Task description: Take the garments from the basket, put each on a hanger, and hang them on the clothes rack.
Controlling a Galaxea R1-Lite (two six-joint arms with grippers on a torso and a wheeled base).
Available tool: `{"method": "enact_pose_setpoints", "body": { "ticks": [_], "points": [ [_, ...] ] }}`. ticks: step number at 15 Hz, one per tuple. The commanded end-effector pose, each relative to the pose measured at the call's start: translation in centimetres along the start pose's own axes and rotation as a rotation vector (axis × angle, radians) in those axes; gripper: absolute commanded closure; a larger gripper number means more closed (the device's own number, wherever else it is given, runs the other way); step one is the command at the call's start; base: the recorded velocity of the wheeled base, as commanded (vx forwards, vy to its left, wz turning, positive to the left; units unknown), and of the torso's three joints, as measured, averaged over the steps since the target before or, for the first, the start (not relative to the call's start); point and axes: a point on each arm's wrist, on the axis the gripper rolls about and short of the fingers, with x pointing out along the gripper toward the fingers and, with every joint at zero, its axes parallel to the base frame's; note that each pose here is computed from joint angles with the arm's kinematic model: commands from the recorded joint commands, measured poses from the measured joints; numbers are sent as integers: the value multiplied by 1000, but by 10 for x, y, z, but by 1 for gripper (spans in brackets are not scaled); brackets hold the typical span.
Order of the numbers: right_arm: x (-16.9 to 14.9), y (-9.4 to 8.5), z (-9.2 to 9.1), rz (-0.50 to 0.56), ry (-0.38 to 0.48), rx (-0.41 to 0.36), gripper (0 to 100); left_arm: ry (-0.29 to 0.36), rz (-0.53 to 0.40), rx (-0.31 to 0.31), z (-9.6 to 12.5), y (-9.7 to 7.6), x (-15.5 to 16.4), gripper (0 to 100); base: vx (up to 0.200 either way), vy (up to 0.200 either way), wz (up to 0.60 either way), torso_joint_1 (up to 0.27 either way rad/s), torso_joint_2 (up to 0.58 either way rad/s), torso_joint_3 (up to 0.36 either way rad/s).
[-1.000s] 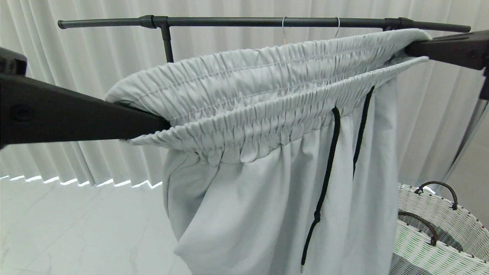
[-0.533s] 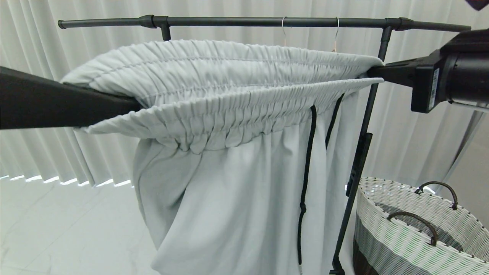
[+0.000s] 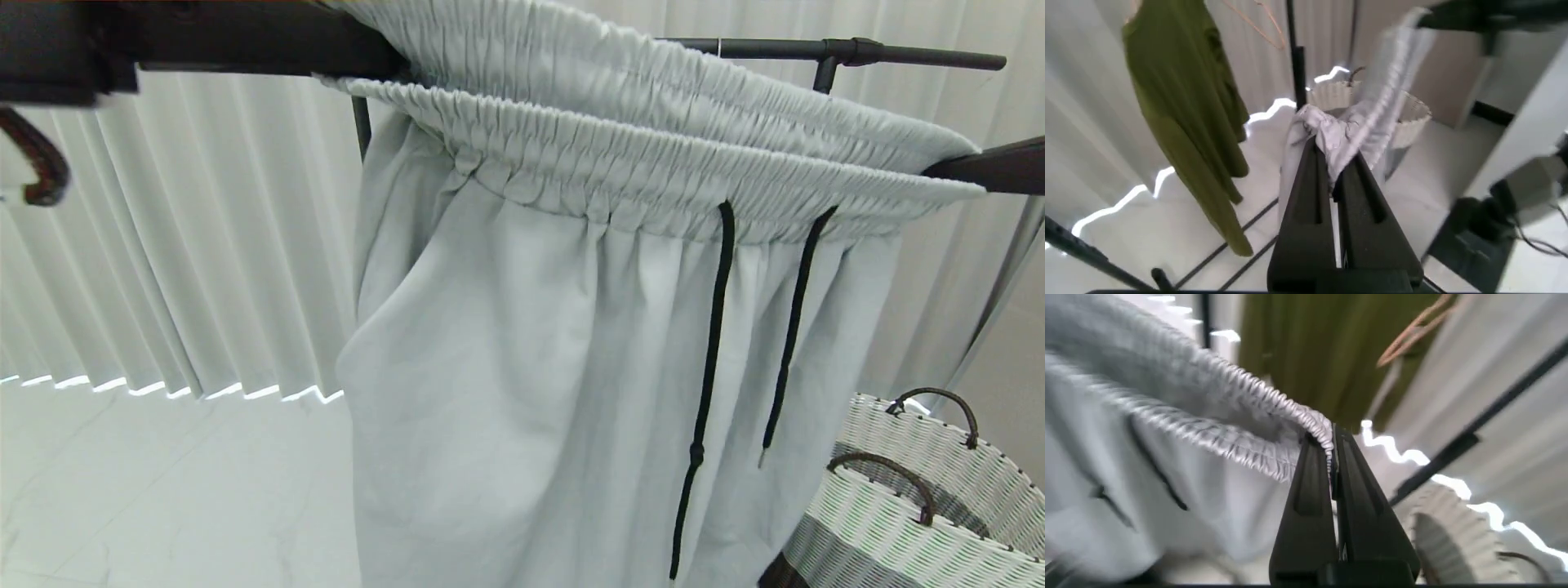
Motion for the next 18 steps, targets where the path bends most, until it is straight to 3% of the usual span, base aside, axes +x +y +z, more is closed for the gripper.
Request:
{"method": "enact_pose_setpoints", "body": {
  "ticks": [1, 4, 7, 18],
  "points": [
    [-22, 8, -2, 80, -27, 12, 100, 51, 27, -3, -7, 2, 23, 100, 0, 0, 0, 0, 0, 0],
    [-22, 8, -2, 79, -26, 14, 100, 76, 39, -4, -13, 2, 26, 100, 0, 0, 0, 0, 0, 0],
    [-21, 4, 0, 39, -38, 26, 100, 34, 56, -2, -7, 5, 24, 100, 0, 0, 0, 0, 0, 0],
    [-17, 3, -5, 28, -11, 29, 100, 52, 103, 0, -13, 7, 22, 100, 0, 0, 0, 0, 0, 0]
  ]
}}
